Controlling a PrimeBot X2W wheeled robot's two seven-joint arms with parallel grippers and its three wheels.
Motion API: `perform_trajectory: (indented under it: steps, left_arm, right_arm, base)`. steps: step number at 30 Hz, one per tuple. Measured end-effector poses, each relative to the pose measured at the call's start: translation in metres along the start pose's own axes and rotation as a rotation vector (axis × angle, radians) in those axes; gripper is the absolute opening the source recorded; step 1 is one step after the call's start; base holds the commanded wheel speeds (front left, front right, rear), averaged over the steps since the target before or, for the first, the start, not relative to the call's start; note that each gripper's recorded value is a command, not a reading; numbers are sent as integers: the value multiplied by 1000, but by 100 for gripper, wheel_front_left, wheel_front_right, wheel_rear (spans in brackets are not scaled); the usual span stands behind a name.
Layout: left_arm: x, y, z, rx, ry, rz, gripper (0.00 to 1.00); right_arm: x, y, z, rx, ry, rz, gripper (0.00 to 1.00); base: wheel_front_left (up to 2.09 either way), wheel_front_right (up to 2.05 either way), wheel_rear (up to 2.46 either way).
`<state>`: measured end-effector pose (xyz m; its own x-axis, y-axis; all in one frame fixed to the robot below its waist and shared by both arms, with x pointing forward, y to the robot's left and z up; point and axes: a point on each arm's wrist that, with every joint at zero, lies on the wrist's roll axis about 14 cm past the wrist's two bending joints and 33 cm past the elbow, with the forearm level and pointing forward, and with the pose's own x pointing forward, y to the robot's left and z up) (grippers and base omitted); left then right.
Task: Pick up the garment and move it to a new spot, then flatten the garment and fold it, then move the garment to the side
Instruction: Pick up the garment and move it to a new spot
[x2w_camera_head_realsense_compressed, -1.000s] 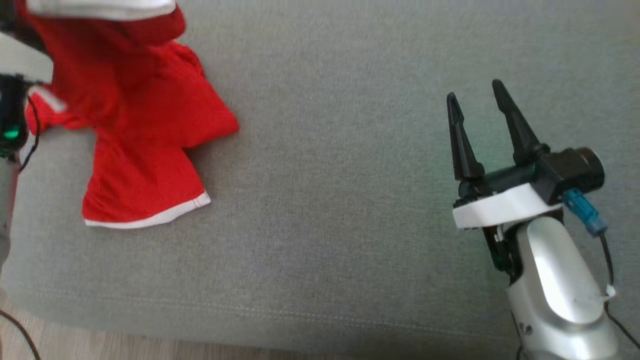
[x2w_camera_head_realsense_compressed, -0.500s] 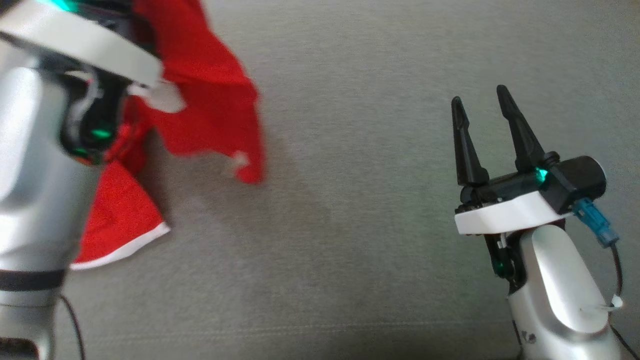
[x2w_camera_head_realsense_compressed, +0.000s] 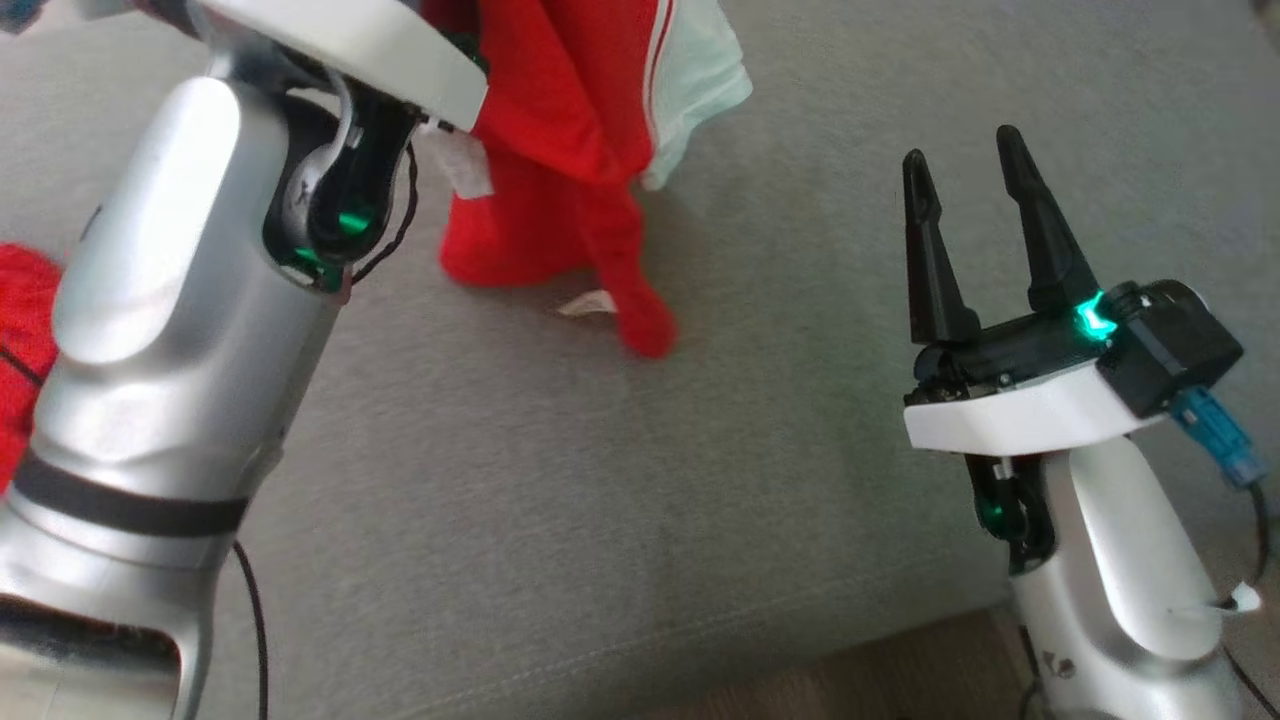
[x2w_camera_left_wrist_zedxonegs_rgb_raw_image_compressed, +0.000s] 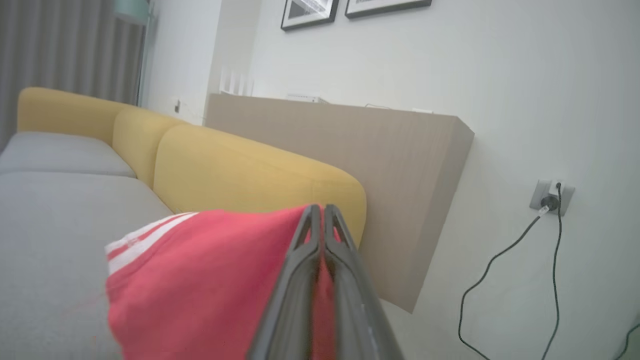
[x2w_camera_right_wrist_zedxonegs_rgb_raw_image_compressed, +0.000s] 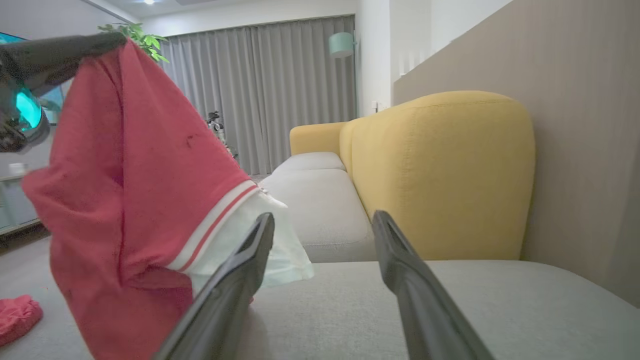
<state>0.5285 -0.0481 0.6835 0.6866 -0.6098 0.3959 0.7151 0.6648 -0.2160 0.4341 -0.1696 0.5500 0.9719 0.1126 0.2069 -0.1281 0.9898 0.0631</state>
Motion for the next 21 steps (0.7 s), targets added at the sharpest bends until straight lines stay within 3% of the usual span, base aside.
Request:
perform_trajectory:
  steps: [1, 2, 3, 4, 11, 21]
  left_arm:
    - [3, 0, -9, -10, 15, 1, 0]
    - [5, 2, -21, -20, 39, 5, 15]
    - [6, 4, -33, -27, 68, 8, 68]
    - [5, 4, -49, -25, 113, 2, 100]
    - [-33, 28, -134, -15, 327, 51, 100]
    - [-104, 90, -109, 55, 279, 265, 100]
  right_arm:
    - [-2, -4, 0, -2, 1, -12, 100]
    - [-4, -9, 0, -3, 4, -25, 100]
    - [-6, -12, -1, -5, 7, -35, 100]
    - [-7, -15, -2, -6, 10, -44, 100]
    - [-8, -22, -12, -10, 39, -62, 100]
    - [6, -3, -19, -15, 42, -7, 100]
  base:
    - [0, 0, 0]
    - [0, 0, 0]
    - [0, 0, 0]
    - [0, 0, 0]
    - [0, 0, 0]
    - [0, 0, 0]
